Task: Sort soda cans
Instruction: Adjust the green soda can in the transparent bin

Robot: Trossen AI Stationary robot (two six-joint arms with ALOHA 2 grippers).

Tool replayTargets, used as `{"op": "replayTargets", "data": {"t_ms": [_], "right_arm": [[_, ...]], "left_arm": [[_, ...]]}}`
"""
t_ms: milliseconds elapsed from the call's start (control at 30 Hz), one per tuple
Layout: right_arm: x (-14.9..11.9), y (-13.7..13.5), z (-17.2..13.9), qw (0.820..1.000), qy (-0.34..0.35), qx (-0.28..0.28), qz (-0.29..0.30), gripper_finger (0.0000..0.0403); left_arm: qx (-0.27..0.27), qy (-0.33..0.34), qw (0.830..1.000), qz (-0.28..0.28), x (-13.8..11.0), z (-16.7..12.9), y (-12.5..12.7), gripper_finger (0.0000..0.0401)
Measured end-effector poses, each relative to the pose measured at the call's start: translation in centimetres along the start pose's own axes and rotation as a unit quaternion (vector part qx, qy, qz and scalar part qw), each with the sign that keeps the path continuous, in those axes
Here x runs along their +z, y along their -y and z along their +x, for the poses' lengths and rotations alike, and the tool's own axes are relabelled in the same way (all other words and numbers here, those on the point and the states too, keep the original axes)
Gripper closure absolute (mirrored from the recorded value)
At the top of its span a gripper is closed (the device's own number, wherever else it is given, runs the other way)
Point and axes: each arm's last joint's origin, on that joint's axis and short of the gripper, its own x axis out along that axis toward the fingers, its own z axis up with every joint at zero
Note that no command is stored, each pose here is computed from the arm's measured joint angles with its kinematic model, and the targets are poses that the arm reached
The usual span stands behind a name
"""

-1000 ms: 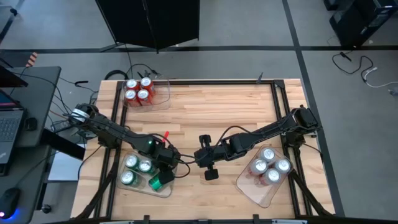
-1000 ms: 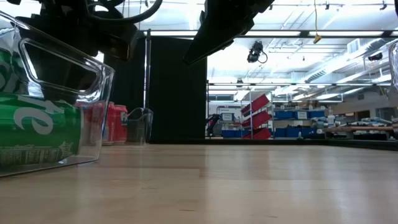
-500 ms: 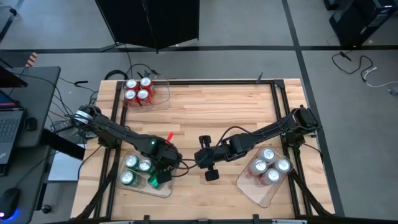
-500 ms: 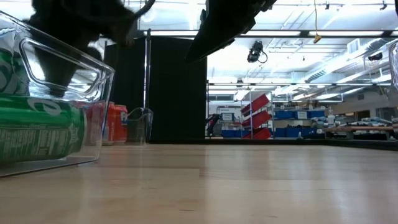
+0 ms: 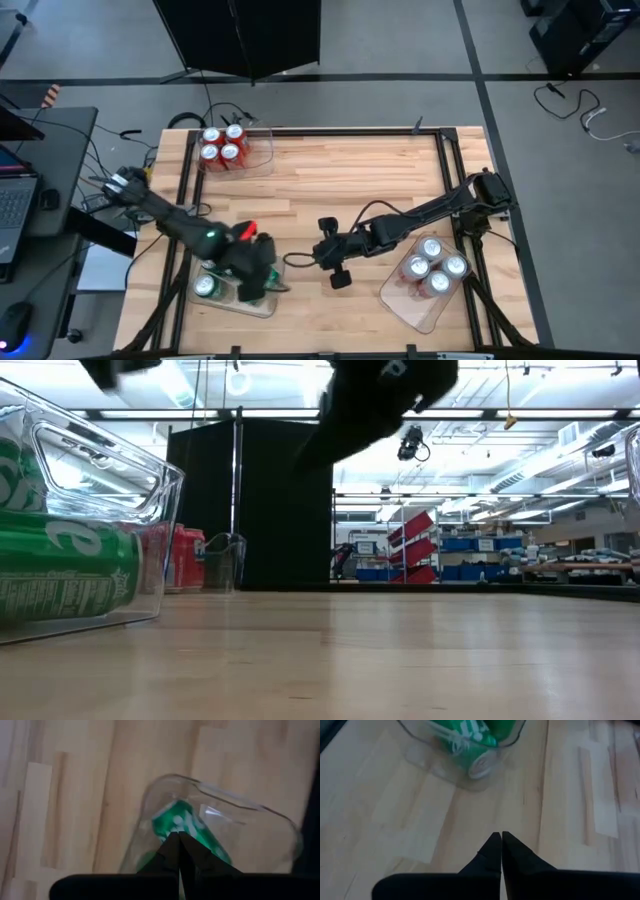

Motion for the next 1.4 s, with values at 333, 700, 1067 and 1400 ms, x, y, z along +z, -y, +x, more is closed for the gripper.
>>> {"op": "replayTargets", "data": {"t_ms": [333,700,1067,1400], "right_arm": [[3.2,1.0,-0.3,0.979,0.186,0.081,0.008,0.0403],[6.8,2.4,4.3,0.985,0.127,0.114,-0.026,0.0403],[7.6,3.4,8.0,0.993,-0.048,0.102,-0.032,0.0403],[6.5,5.1,4.3,0.985,-0.170,0.024,-0.035,0.0403]], "left_arm": [[-0.042,0.047,0.997,0.042,-6.1,-4.3,3.7,0.0400],[-0.015,0.070,0.997,0.016,-9.5,-5.4,4.8,0.0401],[-0.042,0.146,0.988,0.023,-10.5,-6.1,6.3,0.0401],[-0.019,0.153,0.987,0.048,-10.5,-5.0,7.3,0.0401]]}}
